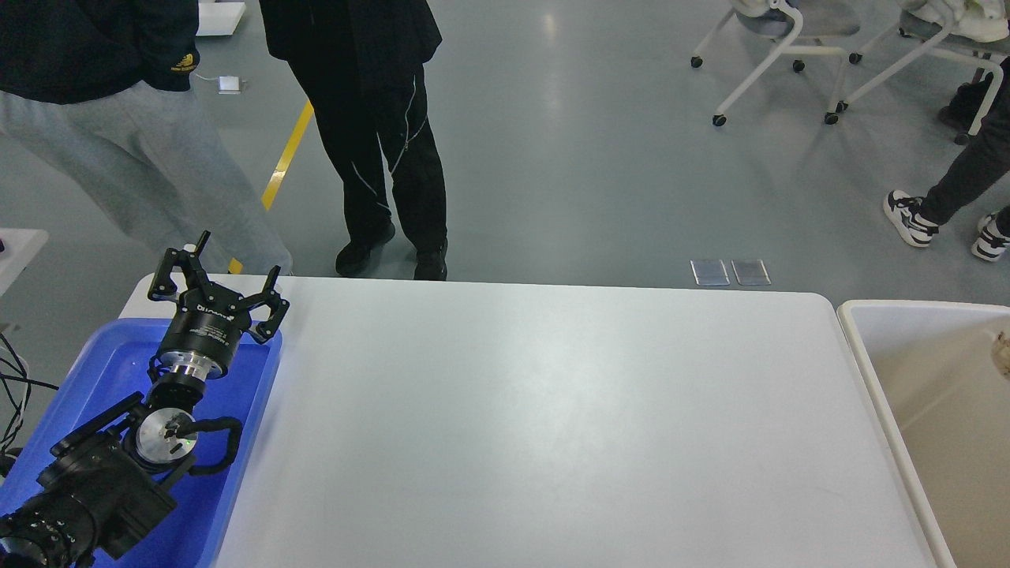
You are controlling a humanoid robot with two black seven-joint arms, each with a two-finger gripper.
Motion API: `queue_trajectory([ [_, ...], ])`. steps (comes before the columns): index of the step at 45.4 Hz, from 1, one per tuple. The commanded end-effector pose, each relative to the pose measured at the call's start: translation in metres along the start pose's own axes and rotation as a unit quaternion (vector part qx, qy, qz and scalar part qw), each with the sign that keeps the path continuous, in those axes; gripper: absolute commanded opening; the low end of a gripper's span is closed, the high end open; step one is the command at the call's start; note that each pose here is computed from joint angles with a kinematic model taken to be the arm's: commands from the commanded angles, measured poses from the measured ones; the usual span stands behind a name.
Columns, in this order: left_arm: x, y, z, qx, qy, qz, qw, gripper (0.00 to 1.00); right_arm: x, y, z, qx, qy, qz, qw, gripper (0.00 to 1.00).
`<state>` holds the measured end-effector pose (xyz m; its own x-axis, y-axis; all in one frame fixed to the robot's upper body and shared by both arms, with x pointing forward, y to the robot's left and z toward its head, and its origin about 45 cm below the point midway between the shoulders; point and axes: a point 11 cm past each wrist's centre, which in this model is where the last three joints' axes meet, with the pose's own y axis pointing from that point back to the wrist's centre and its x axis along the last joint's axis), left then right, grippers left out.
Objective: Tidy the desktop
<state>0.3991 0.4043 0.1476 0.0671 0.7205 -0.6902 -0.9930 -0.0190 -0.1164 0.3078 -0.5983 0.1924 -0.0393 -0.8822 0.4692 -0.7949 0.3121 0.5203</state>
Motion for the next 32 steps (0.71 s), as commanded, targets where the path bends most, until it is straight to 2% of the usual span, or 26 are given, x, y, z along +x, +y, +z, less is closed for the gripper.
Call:
queue_trajectory([
  [1,0.000,0.000,0.000,0.000,0.000,0.000,1.000,1.00,-0.014,-0.018,0.048,-0.028,-0.045,0.045,0.998,0.00],
  [32,0.000,0.000,0.000,0.000,0.000,0.000,1.000,1.00,-0.046,-0.037,0.071,-0.059,-0.027,0.098,0.993,0.00],
])
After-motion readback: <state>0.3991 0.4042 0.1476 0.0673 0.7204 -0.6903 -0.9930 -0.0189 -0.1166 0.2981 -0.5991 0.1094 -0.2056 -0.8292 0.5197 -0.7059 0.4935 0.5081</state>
